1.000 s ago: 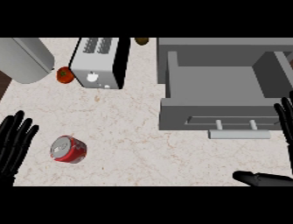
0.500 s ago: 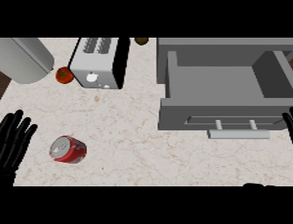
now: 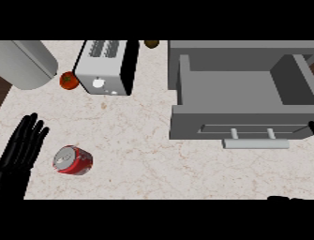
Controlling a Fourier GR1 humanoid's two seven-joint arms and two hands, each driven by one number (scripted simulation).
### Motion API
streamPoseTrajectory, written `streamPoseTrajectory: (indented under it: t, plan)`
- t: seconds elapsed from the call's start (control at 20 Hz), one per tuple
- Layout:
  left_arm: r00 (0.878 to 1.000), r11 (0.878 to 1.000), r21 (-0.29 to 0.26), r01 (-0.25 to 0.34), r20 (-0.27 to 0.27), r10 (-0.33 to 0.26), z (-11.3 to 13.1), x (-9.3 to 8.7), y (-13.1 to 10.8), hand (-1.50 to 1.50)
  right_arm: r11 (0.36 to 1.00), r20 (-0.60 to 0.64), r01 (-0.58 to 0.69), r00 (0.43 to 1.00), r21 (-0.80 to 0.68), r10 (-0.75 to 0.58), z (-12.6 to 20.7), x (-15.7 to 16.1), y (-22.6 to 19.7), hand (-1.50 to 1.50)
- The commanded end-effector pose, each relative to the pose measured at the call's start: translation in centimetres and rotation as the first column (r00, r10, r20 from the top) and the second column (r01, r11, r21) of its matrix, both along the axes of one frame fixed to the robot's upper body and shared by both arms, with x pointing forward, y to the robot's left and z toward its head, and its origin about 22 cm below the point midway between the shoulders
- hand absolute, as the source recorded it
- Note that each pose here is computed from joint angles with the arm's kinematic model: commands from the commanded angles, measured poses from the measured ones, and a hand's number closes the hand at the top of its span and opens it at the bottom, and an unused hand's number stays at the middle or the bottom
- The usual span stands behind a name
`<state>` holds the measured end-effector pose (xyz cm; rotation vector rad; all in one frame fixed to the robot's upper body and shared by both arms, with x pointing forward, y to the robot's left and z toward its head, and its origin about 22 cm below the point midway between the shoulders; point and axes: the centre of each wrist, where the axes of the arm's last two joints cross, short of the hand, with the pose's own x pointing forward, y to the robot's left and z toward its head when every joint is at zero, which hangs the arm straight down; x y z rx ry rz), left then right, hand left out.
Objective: Pick up the can, place it into the drawer and close the drawer
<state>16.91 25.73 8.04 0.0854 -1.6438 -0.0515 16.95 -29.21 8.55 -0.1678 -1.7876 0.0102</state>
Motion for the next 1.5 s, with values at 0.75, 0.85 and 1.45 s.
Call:
streamPoseTrajectory:
  t: [0.75, 0.85, 1.45]
  plan:
    - [0.998, 0.998, 0.025, -0.064, -0.025, 0.065, -6.8, 0.7, 1.5, -1.5, 1.0, -0.004, 0.011, 1.0, -0.007, -0.011, -0.7, -1.9, -1.0, -1.5]
    - [0.997, 0.998, 0.0, -0.066, -0.04, 0.066, -8.4, 0.1, 2.5, -1.5, 1.0, -0.006, 0.011, 1.0, -0.009, -0.011, -0.3, 1.7, 0.2, -1.5]
    - [0.995, 0.997, 0.026, -0.077, -0.065, 0.079, -14.1, 0.4, 6.5, -1.5, 0.999, -0.01, 0.0, 1.0, -0.035, -0.001, -1.4, -0.2, -1.3, -1.5]
